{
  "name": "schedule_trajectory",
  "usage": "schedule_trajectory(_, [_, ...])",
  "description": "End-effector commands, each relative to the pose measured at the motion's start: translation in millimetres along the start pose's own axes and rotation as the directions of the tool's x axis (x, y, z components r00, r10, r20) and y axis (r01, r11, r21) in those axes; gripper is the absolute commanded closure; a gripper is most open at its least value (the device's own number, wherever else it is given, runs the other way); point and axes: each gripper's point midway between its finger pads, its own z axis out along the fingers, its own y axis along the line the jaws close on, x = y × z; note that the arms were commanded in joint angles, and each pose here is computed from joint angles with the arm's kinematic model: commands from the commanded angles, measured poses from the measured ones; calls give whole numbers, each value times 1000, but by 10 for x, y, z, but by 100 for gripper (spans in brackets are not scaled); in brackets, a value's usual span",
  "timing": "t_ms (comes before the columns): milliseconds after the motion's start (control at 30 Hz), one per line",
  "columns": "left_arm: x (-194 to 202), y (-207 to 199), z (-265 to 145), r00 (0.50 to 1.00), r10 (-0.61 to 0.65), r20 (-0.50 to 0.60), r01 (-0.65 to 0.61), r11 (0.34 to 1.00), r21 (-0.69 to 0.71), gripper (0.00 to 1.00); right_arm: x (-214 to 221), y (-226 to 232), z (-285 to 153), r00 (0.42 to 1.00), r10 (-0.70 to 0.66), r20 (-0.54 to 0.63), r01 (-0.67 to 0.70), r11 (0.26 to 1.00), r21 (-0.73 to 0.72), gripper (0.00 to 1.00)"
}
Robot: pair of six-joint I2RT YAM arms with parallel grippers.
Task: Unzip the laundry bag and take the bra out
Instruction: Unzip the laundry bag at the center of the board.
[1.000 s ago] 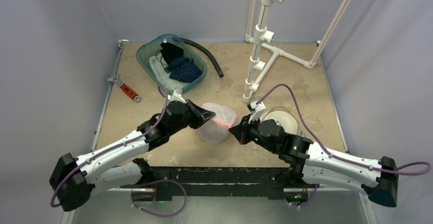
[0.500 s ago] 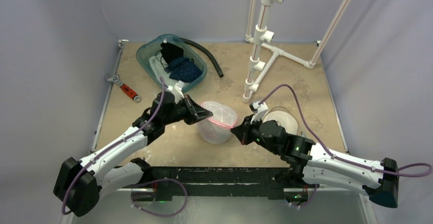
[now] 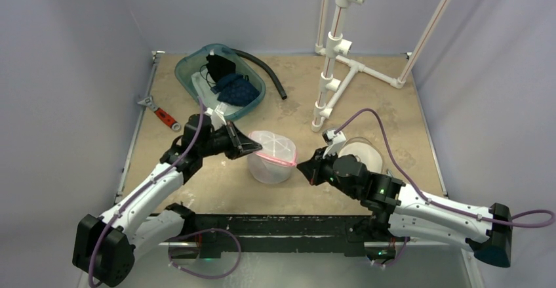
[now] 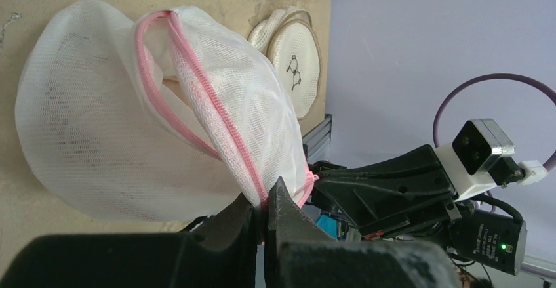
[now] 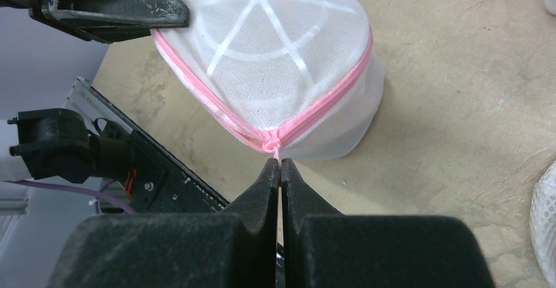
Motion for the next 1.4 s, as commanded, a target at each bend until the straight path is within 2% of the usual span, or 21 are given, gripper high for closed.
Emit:
schedule_trajectory(0, [-369,-200,-106,985,91,144,-93,996,5,100,-117,-117,-49,999,11,38,-14,997,80,100])
schedule_trajectory(233, [-515,-457,-34,982,115,151,-126,990,62,100,-182,-57,-112,998,12,62,-14,999,36,100])
schedule_trajectory(267, [-521,-489,-30,982,116,151,-128,989,76,95,-177,-46,-112,998,12,60,-13,999,29,100])
schedule_trajectory(367, [-519,-571,-36,981,121,152,-139,984,115,66,-143,-16,-88,999,9,51,-10,1000,10,100])
schedule_trajectory(433, [-515,-574,-55,980,121,155,-140,984,112,51,-116,-4,-61,999,8,42,-8,1000,5,100])
schedule_trajectory(500, [-474,-501,-84,984,106,146,-119,990,79,43,-88,4,-34,999,5,34,-5,1000,2,100])
schedule_trajectory(633, [-452,-431,-223,980,92,179,-97,995,21,34,-84,35,3,1000,3,30,-2,1000,-6,100])
schedule_trajectory(867, [-132,-650,-366,975,-46,219,33,997,64,30,-22,96,90,1000,2,13,-1,999,-33,100])
schedule_trajectory(1067, [451,-811,-87,979,-118,165,115,993,26,29,-17,85,87,1000,6,16,-5,1000,-30,100])
schedule_trajectory(1200, [831,-723,142,978,-131,160,139,989,-43,29,-36,75,49,1000,13,21,-12,1000,-27,100])
schedule_trajectory(1367, [984,-607,270,946,-249,210,261,965,-31,28,-34,48,14,1000,7,15,-7,1000,-18,100])
